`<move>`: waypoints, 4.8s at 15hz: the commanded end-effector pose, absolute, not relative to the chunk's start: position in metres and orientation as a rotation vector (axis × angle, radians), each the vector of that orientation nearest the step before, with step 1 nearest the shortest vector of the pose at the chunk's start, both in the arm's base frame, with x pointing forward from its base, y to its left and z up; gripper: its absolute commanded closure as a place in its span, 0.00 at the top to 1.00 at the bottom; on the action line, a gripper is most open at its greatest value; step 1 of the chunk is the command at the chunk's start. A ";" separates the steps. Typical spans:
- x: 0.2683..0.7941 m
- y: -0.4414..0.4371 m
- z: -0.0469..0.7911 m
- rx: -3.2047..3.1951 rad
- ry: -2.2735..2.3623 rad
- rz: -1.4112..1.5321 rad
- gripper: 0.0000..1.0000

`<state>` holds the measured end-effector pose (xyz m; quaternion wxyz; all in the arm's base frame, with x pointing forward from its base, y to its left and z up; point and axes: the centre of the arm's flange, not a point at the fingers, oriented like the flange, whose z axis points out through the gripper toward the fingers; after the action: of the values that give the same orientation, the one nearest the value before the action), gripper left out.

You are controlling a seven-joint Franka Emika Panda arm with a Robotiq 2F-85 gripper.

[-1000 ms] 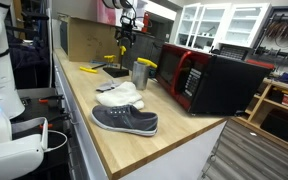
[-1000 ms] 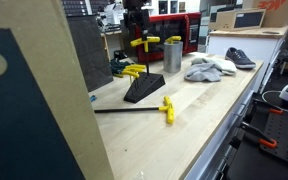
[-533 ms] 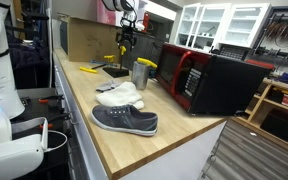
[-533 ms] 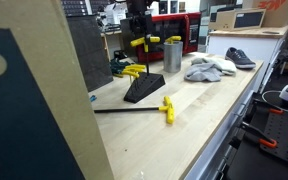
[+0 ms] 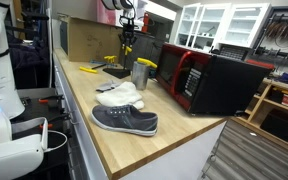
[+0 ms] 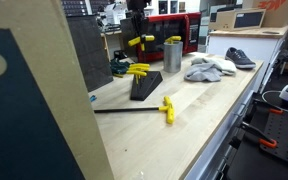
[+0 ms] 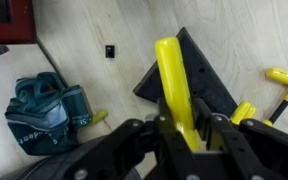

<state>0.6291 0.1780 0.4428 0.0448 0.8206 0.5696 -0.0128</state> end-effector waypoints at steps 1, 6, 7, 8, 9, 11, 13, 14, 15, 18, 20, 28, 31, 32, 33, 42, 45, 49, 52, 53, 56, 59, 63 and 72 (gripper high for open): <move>0.615 0.177 0.456 2.504 1.642 0.039 0.04; 0.612 0.175 0.461 2.515 1.564 0.086 0.06; 0.611 0.174 0.461 2.518 1.547 0.087 0.06; 0.610 0.174 0.462 2.520 1.528 0.081 0.06; 0.609 0.173 0.462 2.527 1.509 0.080 0.06; 0.607 0.172 0.464 2.544 1.482 0.079 0.06; 0.607 0.172 0.470 2.582 1.483 0.090 0.06; 0.607 0.173 0.473 2.591 1.510 0.105 0.06; 0.608 0.173 0.475 2.600 1.518 0.114 0.06; 0.610 0.175 0.480 2.650 1.514 0.135 0.06; 0.609 0.175 0.483 2.678 1.488 0.134 0.06; 0.600 0.170 0.501 2.716 1.611 0.066 0.06; 0.593 0.168 0.506 2.652 1.721 0.034 0.06; 0.592 0.168 0.507 2.622 1.765 0.040 0.06; 0.592 0.167 0.509 2.576 1.817 0.056 0.06; 0.594 0.169 0.519 2.122 2.245 0.116 0.06; 0.592 0.162 0.517 1.987 2.340 0.095 0.06; 0.593 0.152 0.517 1.850 2.395 0.063 0.06; 0.595 0.148 0.520 1.771 2.415 0.045 0.06; 0.595 0.149 0.520 1.750 2.421 0.034 0.06; 0.596 0.153 0.516 1.702 2.439 0.016 0.06; 0.598 0.159 0.513 1.678 2.452 0.024 0.06; 0.610 0.164 0.506 1.643 2.468 0.042 0.06; 0.626 0.145 0.516 1.736 2.391 0.205 0.78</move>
<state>0.6222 0.1657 0.4958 0.0909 0.6082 0.7877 0.0366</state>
